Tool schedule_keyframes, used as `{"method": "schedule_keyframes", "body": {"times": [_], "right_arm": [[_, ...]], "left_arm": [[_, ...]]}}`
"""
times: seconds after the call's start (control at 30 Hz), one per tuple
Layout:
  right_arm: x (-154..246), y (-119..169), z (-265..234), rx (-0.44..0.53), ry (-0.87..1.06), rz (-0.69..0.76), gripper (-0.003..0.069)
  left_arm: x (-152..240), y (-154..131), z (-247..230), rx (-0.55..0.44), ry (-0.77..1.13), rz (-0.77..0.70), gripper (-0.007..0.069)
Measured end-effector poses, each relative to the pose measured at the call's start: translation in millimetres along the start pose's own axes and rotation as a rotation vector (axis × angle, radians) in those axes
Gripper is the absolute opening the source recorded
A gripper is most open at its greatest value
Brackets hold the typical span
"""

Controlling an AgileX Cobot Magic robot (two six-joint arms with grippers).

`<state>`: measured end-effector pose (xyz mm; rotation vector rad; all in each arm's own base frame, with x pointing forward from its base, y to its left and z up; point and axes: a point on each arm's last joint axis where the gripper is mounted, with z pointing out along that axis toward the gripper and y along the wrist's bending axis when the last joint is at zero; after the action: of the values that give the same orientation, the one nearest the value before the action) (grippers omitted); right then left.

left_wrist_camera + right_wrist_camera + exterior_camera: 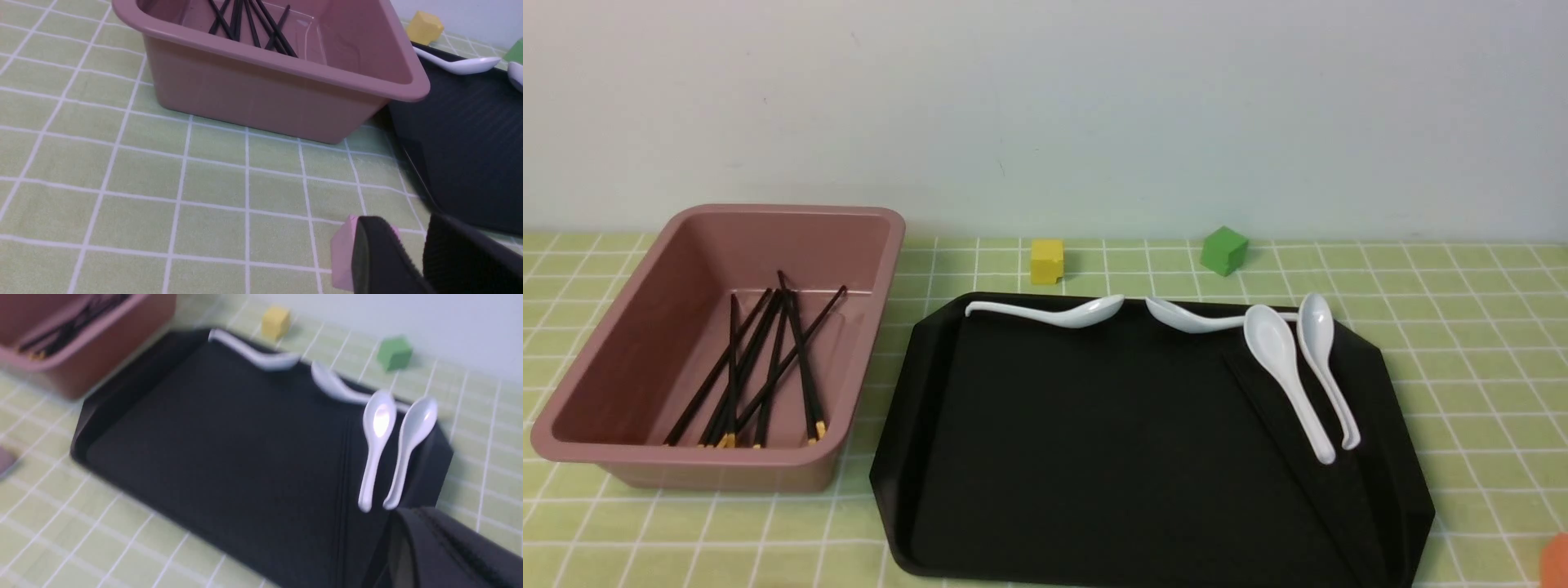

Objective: On green tablecloth take chopsticks from black tray and put them in box.

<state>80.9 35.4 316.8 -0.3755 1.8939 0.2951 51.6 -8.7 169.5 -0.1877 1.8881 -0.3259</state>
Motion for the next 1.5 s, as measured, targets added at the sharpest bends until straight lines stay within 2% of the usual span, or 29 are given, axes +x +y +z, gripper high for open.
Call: {"method": "schedule_keyframes", "body": {"times": [0.13, 0.3, 0.73, 1.0, 1.5], "right_arm": [[31, -2, -3, 0.026, -0.148, 0.063, 0.0001], [33, -3, -2, 0.034, -0.192, 0.077, 0.0004], [33, -3, -2, 0.035, -0.198, 0.081, 0.0011], [33, 5, -2, -0.071, -0.192, 0.053, 0.0019], [37, 5, -4, -0.070, -0.199, 0.049, 0.0037]], "left_arm": [[0, 0, 0, 0.000, 0.000, 0.000, 0.0191], [0, 0, 0, 0.000, 0.000, 0.000, 0.0191], [0, 0, 0, 0.000, 0.000, 0.000, 0.0191], [0, 0, 0, 0.000, 0.000, 0.000, 0.0191], [0, 0, 0, 0.000, 0.000, 0.000, 0.0191]]}}
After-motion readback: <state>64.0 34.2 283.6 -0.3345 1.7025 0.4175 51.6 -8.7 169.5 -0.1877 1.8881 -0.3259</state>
